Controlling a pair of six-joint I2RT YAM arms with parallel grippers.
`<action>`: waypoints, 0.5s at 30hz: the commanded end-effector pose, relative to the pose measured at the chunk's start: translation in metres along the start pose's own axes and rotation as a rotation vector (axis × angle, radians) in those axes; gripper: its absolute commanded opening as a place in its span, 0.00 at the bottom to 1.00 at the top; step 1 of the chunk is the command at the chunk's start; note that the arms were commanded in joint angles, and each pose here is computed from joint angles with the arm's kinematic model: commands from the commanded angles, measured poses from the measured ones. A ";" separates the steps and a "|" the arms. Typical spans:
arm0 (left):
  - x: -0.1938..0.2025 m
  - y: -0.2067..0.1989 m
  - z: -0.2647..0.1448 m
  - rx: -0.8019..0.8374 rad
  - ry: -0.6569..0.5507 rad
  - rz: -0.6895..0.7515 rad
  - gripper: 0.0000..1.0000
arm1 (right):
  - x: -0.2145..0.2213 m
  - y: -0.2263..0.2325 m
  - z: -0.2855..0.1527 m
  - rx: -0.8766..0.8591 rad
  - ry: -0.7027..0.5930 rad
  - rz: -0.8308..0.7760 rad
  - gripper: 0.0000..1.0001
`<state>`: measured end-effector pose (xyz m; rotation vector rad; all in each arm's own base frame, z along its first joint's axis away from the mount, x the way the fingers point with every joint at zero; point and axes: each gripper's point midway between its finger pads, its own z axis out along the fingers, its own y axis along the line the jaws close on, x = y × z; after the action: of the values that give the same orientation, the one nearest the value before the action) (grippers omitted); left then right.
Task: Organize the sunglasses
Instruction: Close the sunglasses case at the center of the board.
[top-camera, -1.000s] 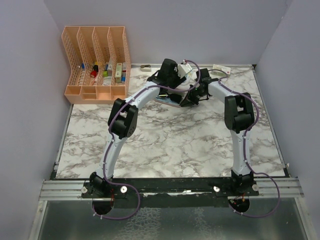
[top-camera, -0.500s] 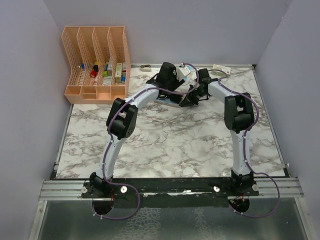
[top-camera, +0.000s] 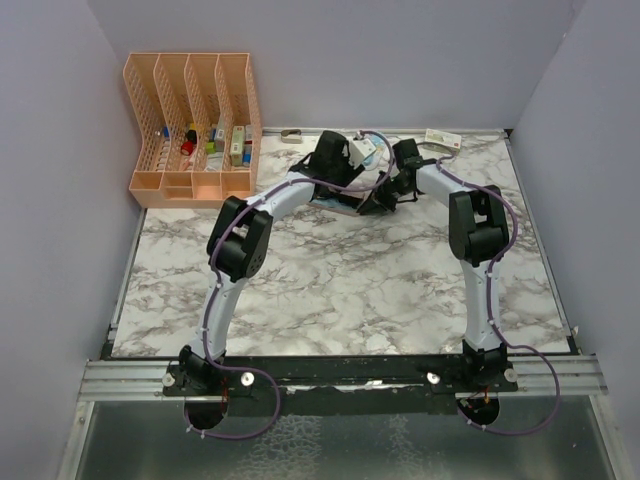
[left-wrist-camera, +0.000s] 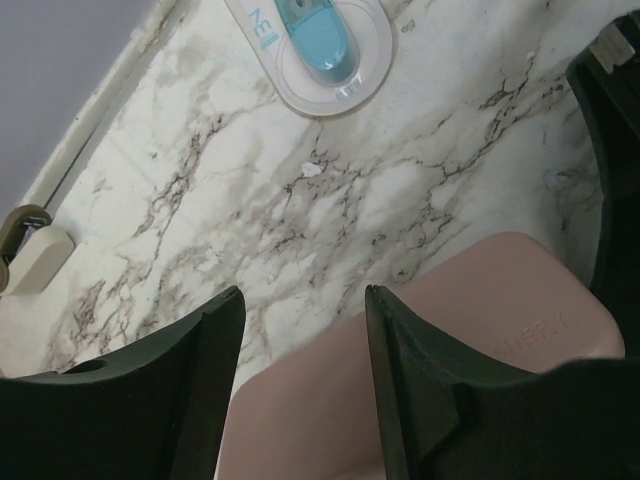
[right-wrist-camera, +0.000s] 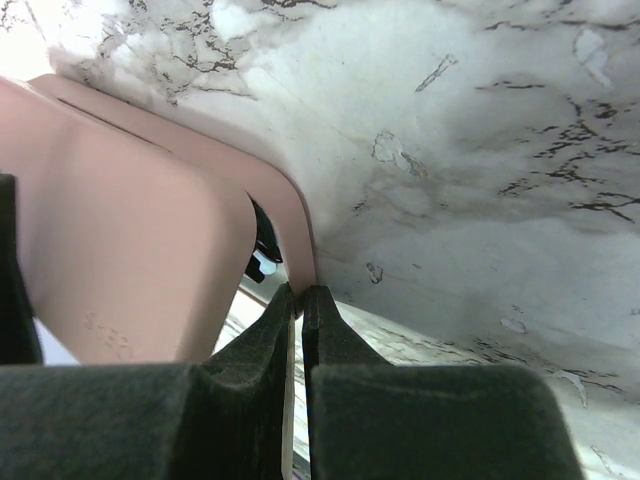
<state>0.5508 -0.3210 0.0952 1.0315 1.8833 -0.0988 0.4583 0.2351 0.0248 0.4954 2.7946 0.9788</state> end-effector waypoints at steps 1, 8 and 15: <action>0.035 -0.022 -0.011 0.065 0.104 -0.042 0.54 | 0.009 -0.010 0.016 -0.006 0.036 0.047 0.01; 0.048 -0.027 -0.016 0.067 0.130 -0.047 0.54 | 0.011 0.005 0.006 -0.133 0.059 0.048 0.10; 0.047 -0.027 -0.014 0.069 0.129 -0.052 0.53 | 0.017 0.008 -0.003 -0.172 0.096 0.017 0.22</action>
<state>0.5292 -0.3085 0.0710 1.0345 1.9621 -0.1121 0.4525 0.2419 0.0258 0.5276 2.7580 1.2025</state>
